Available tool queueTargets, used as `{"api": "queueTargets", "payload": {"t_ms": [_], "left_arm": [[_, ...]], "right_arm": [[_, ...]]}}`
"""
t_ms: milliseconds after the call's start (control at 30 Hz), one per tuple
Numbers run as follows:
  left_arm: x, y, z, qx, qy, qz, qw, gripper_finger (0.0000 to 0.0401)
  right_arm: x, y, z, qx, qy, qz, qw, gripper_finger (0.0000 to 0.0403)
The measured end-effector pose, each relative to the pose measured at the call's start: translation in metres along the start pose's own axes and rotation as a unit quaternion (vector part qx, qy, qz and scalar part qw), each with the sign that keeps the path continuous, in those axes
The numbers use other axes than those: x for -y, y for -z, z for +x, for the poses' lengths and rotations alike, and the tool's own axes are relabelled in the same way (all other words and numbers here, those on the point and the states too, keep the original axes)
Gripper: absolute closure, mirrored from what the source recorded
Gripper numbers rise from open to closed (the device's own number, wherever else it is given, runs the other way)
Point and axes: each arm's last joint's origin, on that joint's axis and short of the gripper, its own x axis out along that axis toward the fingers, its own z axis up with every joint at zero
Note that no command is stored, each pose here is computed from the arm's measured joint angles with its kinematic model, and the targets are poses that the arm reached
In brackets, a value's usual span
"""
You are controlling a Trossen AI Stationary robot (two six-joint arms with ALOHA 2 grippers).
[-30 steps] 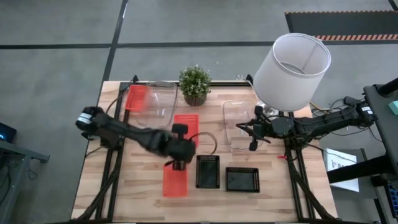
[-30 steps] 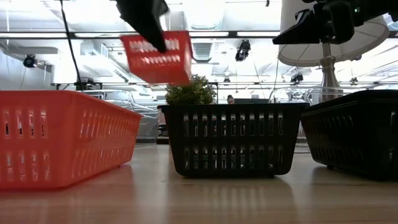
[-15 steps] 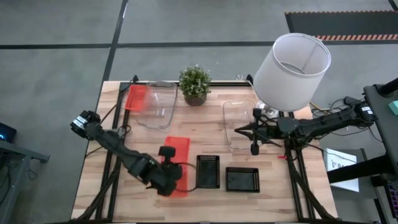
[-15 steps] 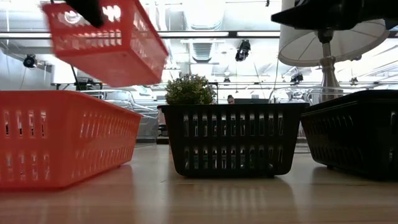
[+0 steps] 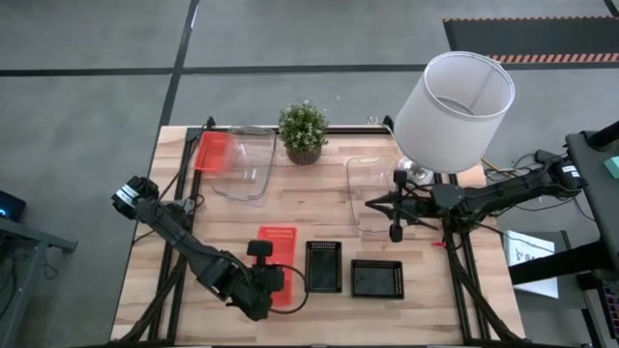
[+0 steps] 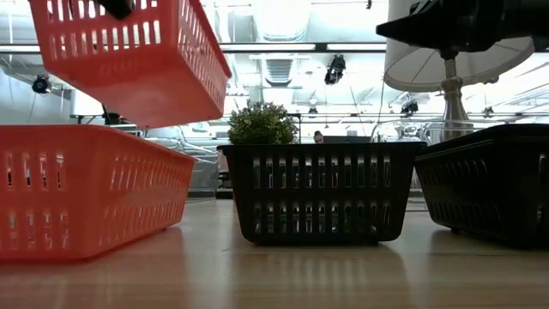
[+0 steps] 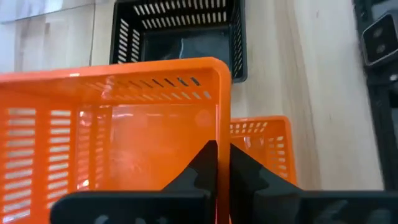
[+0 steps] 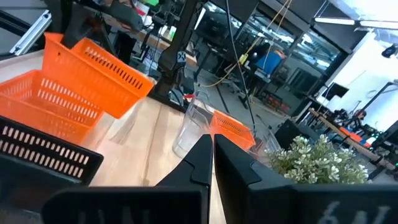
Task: Stack baskets by color
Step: Stack the middle orange bin on the bottom orange bin
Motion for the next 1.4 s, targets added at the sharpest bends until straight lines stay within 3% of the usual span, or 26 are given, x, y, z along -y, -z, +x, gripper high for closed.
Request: {"api": "queueTargets", "payload": {"t_ms": [367,600,1400], "left_arm": [[0.014,-0.012,-0.027,0.014,0.057,-0.077,0.995,0.0401],[0.027,-0.004,-0.037,0.000,0.073,-0.116,0.991,0.0401],[0.054,0.012,0.013,-0.042,0.009,-0.047,0.998,0.0401]], "right_arm": [[-0.001,0.001,0.001,0.000,0.001,0.002,1.000,0.0394],[-0.001,0.001,0.001,0.000,0.000,0.001,1.000,0.0394],[-0.001,0.001,0.001,0.000,0.000,0.010,1.000,0.0394]]}}
